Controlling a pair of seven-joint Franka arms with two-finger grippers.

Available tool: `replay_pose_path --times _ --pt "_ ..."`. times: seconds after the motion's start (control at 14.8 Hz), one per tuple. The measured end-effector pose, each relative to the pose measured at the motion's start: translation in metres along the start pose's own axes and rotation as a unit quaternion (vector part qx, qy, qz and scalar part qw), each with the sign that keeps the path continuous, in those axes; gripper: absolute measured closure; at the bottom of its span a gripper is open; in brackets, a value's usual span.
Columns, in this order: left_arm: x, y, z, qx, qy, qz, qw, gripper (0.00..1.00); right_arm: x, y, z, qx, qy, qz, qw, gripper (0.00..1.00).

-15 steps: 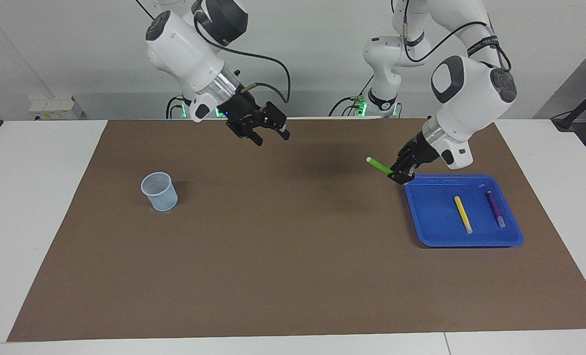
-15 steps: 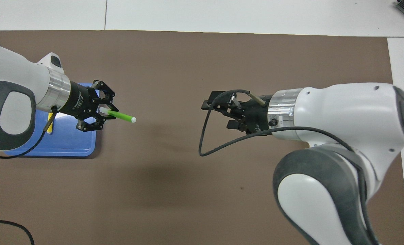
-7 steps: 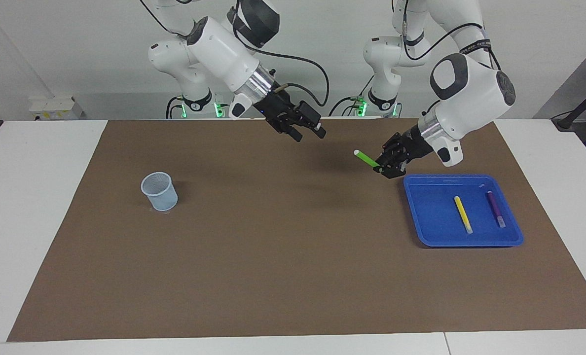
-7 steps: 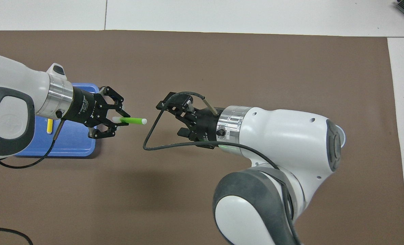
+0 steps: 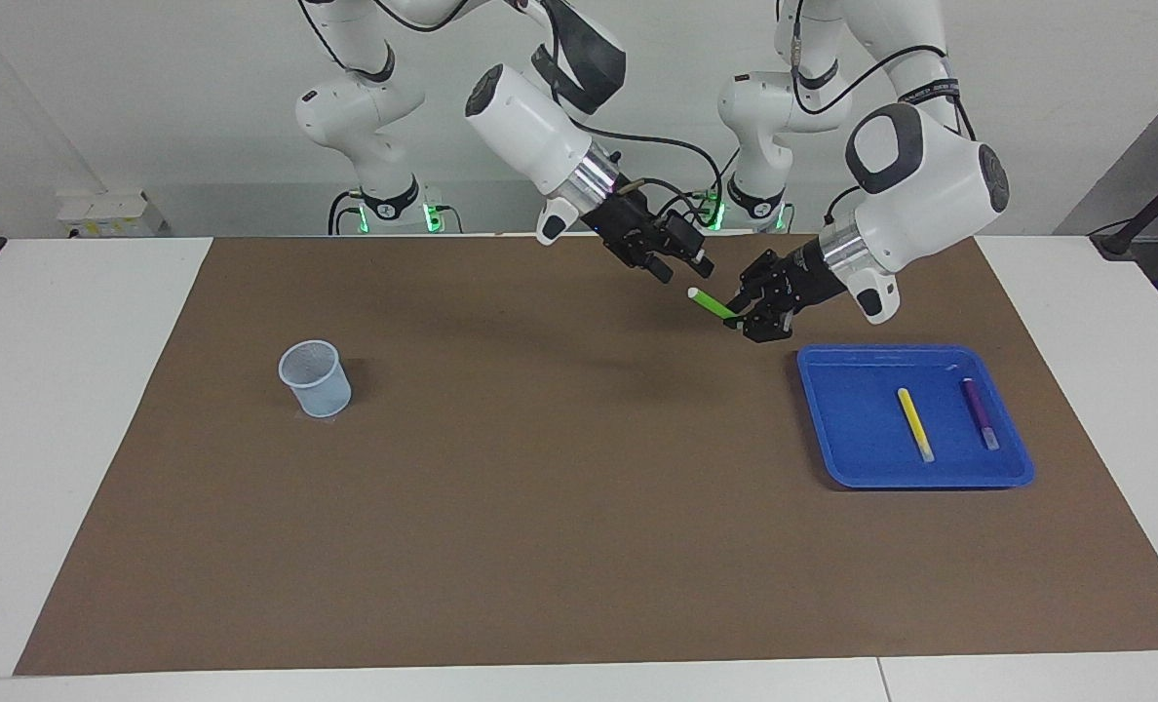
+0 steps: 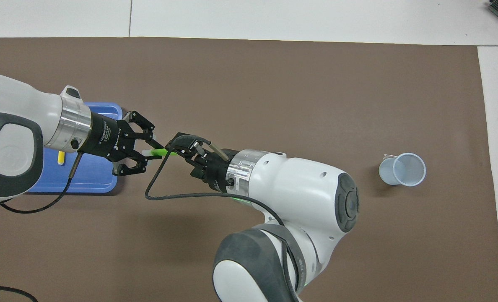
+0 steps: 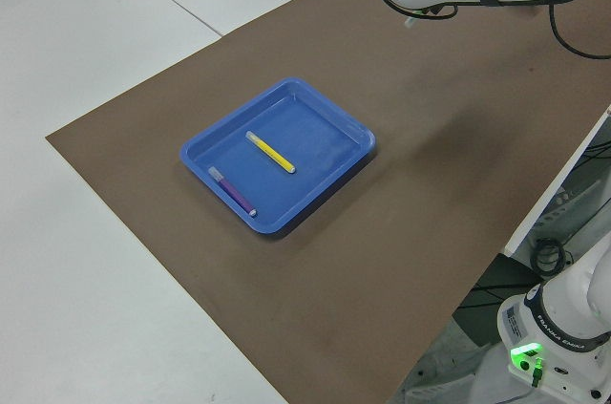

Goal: Transfer and insert pens with both arms
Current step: 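Close the right gripper on the green pen tip, open the left gripper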

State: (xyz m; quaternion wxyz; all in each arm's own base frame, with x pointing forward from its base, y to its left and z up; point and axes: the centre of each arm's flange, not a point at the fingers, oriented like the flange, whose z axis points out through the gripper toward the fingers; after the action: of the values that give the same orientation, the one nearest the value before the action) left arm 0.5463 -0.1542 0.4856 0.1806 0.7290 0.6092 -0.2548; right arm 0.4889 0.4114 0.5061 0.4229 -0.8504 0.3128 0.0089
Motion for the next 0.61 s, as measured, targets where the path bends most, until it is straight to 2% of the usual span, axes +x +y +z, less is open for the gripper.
replay_pose_path --times 0.07,0.2,0.34,0.61 --pt "-0.0003 -0.0009 0.0001 0.002 0.0 -0.001 1.0 0.77 0.002 0.0013 0.0015 -0.002 0.001 0.001 1.0 0.17" --pt "-0.0005 -0.0019 0.0004 0.004 -0.001 -0.002 1.0 0.77 0.0047 0.0018 0.0014 -0.002 0.002 0.003 1.0 0.2" --pt "-0.0005 -0.0023 0.0007 0.006 -0.001 -0.003 1.0 0.77 0.006 0.002 0.0018 -0.002 0.003 0.003 1.0 0.3" --pt "-0.0009 -0.0032 0.0008 0.008 -0.002 -0.003 1.0 0.77 0.0039 0.0019 0.0104 0.004 0.011 0.001 1.0 0.3"
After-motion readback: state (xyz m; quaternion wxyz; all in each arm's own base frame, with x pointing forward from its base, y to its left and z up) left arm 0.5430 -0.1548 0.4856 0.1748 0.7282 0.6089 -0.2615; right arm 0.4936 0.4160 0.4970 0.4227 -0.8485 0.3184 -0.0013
